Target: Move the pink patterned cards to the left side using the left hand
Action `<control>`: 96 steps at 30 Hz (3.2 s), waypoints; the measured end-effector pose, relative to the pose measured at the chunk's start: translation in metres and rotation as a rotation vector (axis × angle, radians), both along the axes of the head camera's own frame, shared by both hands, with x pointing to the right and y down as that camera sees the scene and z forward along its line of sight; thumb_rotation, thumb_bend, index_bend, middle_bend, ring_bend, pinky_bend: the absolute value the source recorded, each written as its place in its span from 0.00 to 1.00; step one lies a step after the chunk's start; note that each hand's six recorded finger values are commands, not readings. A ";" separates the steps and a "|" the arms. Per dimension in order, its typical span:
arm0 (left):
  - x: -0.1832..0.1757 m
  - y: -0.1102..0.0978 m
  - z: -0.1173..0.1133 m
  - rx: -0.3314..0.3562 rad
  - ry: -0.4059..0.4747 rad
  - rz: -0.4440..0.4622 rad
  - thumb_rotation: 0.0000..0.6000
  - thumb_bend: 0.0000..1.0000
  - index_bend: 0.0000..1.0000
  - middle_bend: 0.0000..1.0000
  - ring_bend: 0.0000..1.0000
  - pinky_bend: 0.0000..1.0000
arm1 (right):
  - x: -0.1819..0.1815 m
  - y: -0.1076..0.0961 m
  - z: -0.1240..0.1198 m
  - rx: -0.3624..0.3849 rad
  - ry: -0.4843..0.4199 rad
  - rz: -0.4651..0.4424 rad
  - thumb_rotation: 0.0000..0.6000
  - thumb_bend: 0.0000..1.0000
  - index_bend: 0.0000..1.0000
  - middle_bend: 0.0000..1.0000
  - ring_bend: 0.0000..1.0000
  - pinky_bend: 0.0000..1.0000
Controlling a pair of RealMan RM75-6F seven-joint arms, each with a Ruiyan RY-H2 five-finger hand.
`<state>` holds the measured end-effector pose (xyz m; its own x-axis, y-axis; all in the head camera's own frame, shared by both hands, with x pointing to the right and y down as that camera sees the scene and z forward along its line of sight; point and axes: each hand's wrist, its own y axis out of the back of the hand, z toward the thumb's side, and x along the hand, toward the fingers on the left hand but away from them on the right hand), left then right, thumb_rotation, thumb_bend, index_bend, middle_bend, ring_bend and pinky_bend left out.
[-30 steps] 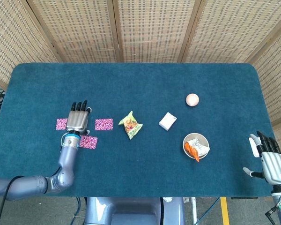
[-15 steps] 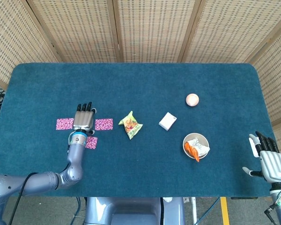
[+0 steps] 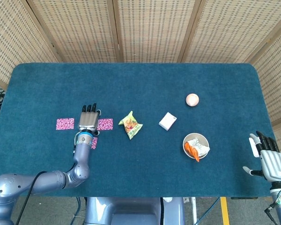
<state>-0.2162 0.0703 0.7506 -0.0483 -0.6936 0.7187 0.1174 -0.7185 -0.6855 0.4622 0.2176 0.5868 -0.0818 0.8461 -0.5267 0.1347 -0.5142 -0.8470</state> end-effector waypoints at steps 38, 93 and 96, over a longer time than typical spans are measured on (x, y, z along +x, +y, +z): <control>0.015 -0.004 0.001 0.024 -0.004 -0.008 1.00 0.22 0.31 0.00 0.00 0.00 | 0.003 -0.001 -0.002 0.004 -0.008 0.008 1.00 0.13 0.00 0.00 0.00 0.00; 0.014 0.003 0.013 0.010 -0.022 -0.016 1.00 0.23 0.34 0.00 0.00 0.00 | 0.004 -0.001 -0.002 0.004 -0.012 0.014 1.00 0.13 0.00 0.00 0.00 0.00; 0.014 0.003 0.013 0.009 -0.024 -0.014 1.00 0.23 0.34 0.00 0.00 0.00 | 0.004 -0.001 -0.003 0.006 -0.013 0.014 1.00 0.13 0.00 0.00 0.00 0.00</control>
